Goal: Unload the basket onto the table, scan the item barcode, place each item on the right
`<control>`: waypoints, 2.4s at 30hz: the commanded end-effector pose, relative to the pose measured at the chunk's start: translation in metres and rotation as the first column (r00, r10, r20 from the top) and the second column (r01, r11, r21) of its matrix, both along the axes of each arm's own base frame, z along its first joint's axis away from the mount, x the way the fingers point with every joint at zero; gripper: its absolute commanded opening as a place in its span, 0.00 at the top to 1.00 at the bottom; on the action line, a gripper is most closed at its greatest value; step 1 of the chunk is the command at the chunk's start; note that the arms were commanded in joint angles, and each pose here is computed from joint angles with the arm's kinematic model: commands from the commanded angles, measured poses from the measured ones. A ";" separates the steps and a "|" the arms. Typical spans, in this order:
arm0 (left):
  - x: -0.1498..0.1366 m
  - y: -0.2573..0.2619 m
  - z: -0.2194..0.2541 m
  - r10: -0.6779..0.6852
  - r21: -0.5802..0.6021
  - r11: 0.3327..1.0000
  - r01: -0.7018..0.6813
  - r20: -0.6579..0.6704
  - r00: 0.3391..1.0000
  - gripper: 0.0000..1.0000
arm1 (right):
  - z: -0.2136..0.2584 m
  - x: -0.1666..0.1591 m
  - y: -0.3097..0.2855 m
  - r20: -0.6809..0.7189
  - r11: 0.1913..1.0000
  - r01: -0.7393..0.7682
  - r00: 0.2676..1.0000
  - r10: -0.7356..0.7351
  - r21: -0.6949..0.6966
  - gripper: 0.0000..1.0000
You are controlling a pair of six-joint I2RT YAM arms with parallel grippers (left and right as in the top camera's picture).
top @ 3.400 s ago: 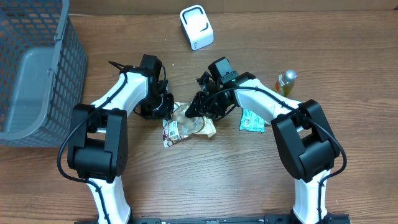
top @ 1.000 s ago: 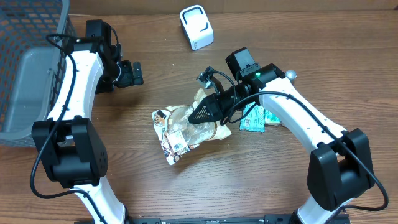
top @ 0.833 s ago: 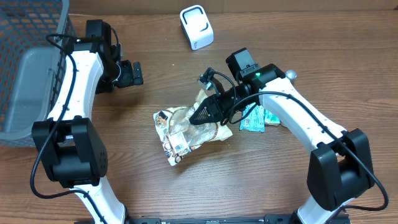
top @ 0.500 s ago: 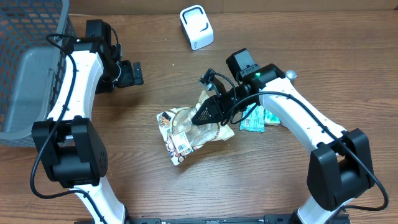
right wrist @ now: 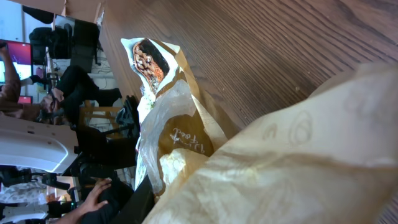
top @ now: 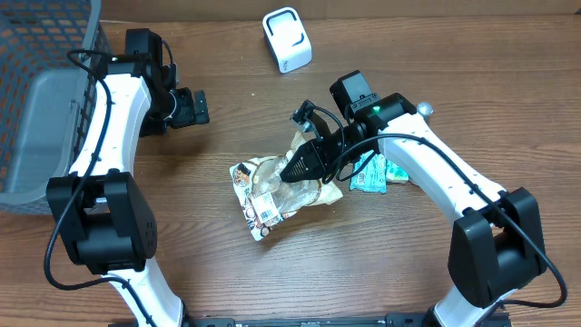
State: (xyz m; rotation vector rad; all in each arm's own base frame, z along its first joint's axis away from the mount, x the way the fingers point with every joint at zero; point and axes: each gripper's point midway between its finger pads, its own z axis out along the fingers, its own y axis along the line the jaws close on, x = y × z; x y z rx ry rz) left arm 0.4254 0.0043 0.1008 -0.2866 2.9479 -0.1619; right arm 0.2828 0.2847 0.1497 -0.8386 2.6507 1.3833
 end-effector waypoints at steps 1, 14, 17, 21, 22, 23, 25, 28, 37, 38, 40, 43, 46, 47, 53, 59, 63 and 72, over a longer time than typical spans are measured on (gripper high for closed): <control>0.002 0.001 0.009 -0.007 0.009 1.000 0.007 0.025 1.000 0.00 | 0.013 -0.001 0.001 0.038 1.000 -0.008 0.999 0.007 0.024 0.96; 0.002 0.001 0.009 -0.006 0.009 1.000 0.006 0.025 1.000 0.00 | 0.013 0.000 0.001 0.040 1.000 -0.006 0.999 0.005 0.026 0.96; 0.002 0.001 0.009 -0.006 0.009 1.000 0.006 0.025 1.000 0.00 | 0.013 0.000 0.001 0.040 1.000 -0.006 0.999 0.005 0.026 0.96; 0.002 0.001 0.009 -0.006 0.009 1.000 0.006 0.025 1.000 0.00 | 0.014 -0.001 0.001 0.031 0.999 -0.008 0.999 0.007 0.032 0.96; 0.002 0.001 0.009 -0.006 0.009 1.000 0.006 0.025 1.000 0.00 | 0.015 -0.002 0.001 0.025 0.999 -0.009 1.000 0.008 0.039 0.96; 0.002 0.001 0.009 -0.006 0.009 1.000 0.006 0.025 1.000 0.00 | 0.016 -0.002 0.001 0.018 0.999 -0.010 1.000 0.009 0.049 0.96; 0.002 0.001 0.009 -0.006 0.009 1.000 0.006 0.027 1.000 0.01 | 0.024 -0.004 0.003 -0.005 0.995 -0.014 1.000 0.014 0.096 0.96; 0.002 0.001 0.009 -0.006 0.010 1.000 0.006 0.027 1.000 0.00 | 0.032 -0.007 0.002 0.003 0.993 -0.020 1.000 0.020 0.115 0.96; 0.002 0.001 0.009 -0.006 0.010 1.000 0.006 0.027 1.000 0.00 | 0.068 -0.028 -0.014 0.080 0.996 -0.020 0.997 0.013 0.088 0.96; 0.002 0.001 0.009 -0.006 0.010 1.000 0.006 0.027 1.000 0.00 | 0.068 -0.031 -0.017 0.075 0.997 -0.014 0.997 0.009 0.070 0.96; 0.002 0.001 0.009 -0.006 0.010 1.000 0.006 0.027 1.000 0.00 | 0.066 -0.036 -0.022 0.057 0.999 -0.006 0.998 0.004 0.034 0.96; 0.002 0.001 0.009 -0.006 0.010 1.000 0.006 0.027 1.000 0.00 | 0.059 -0.040 -0.028 0.034 1.000 0.006 0.999 -0.005 -0.014 0.96; 0.002 0.001 0.009 -0.006 0.010 1.000 0.006 0.027 1.000 0.00 | 0.058 -0.039 -0.028 0.028 1.000 0.017 0.999 -0.017 -0.025 0.96; 0.002 0.001 0.009 -0.006 0.010 1.000 0.006 0.027 1.000 0.00 | 0.058 -0.038 -0.028 0.034 1.000 0.018 0.999 -0.017 -0.024 0.96; 0.002 0.001 0.009 -0.006 0.010 1.000 0.006 0.027 1.000 0.00 | 0.031 0.001 -0.050 0.146 0.948 0.210 0.973 -0.179 -0.237 0.96; 0.002 0.001 0.009 -0.006 0.010 1.000 0.006 0.027 1.000 0.00 | 0.047 0.066 -0.062 0.375 0.857 0.458 0.857 -0.354 -0.238 0.96; 0.002 0.001 0.009 -0.006 0.010 1.000 0.006 0.027 1.000 0.00 | 0.124 0.111 -0.071 0.592 0.802 0.584 0.693 -0.411 -0.127 0.96; 0.002 0.001 0.009 -0.006 0.010 1.000 0.006 0.027 1.000 0.00 | 0.247 0.168 -0.081 0.924 0.750 0.655 0.229 -0.308 0.088 0.96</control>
